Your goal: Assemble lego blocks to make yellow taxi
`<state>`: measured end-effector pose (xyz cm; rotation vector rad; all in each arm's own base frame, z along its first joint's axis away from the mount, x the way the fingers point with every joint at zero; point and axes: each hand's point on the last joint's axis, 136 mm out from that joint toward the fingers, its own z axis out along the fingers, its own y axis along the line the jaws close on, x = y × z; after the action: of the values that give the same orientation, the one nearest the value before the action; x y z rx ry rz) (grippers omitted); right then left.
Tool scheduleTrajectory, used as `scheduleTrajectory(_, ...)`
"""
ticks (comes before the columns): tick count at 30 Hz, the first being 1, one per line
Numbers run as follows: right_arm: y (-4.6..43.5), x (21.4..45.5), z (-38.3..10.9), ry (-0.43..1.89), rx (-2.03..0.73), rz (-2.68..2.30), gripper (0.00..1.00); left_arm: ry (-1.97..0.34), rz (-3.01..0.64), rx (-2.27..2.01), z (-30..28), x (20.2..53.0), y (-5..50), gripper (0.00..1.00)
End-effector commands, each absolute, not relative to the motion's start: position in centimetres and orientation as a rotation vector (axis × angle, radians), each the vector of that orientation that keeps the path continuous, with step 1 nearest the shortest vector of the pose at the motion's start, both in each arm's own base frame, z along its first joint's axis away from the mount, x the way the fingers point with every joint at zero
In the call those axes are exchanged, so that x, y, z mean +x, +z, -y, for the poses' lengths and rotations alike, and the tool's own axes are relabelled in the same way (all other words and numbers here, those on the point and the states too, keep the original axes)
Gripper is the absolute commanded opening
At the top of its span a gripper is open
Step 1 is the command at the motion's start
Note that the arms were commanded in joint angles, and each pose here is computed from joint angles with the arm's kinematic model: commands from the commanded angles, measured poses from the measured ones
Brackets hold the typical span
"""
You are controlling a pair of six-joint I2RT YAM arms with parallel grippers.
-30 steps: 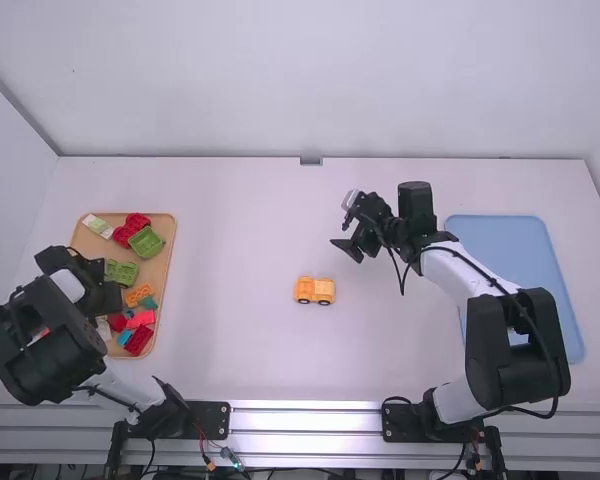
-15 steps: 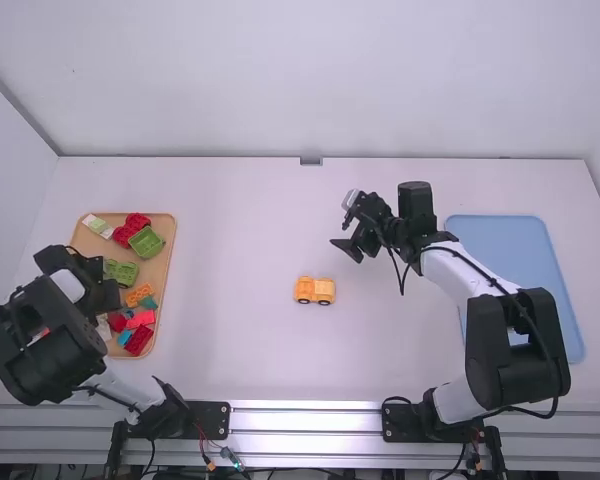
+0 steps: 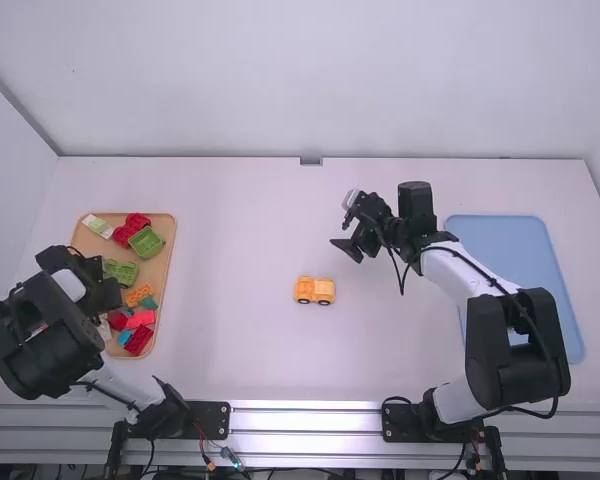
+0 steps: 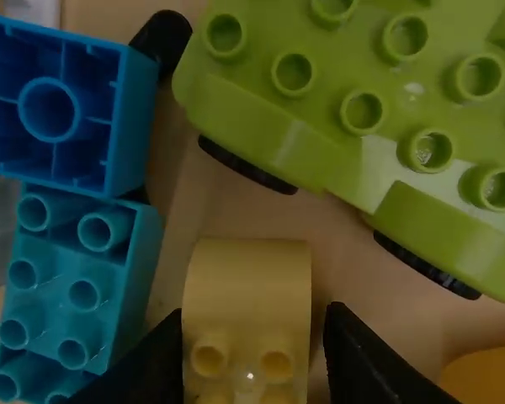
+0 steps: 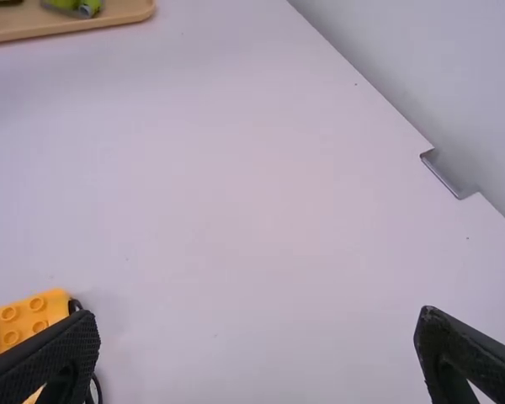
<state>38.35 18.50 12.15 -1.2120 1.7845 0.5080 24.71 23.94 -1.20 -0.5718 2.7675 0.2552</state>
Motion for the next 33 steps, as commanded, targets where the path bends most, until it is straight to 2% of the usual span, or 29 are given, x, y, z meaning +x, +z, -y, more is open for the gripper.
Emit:
scheduleTrajectory(1, 13.7, 39.0, -18.7, 0.497, -1.208, -1.750, 0.99, 0.242, -2.791, -0.616, -23.8, 23.9, -2.1, 0.35)
scheduleTrajectory(4, 13.7, 39.0, -18.7, 0.497, -1.208, -1.750, 0.99, 0.240, -2.769, -0.661, -23.9, 24.0, -2.0, 0.19)
scheduleTrajectory(10, 13.7, 39.0, -18.7, 0.497, -1.208, -1.749, 0.99, 0.232, -2.747, -0.713, -24.3, 24.6, -1.1, 0.14)
scheduleTrajectory(15, 13.7, 39.0, -18.8, 0.499, -1.210, -1.748, 0.98, 0.170, -2.742, -0.838, -24.4, 25.0, 1.7, 0.02)
scheduleTrajectory(23, 13.8, 38.9, -18.8, 0.513, -1.201, -1.753, 0.99, -0.058, -2.663, -0.570, -18.9, 29.1, 6.5, 0.02)
scheduleTrajectory(28, 13.7, 38.9, -18.8, 0.526, -1.182, -1.770, 0.99, -0.112, -2.659, -0.302, -11.7, 31.0, 8.7, 0.02)
scheduleTrajectory(33, 13.9, 38.7, -19.0, 0.555, -1.180, -1.762, 0.98, -0.117, -2.727, 0.077, -3.0, 32.0, 8.5, 0.02)
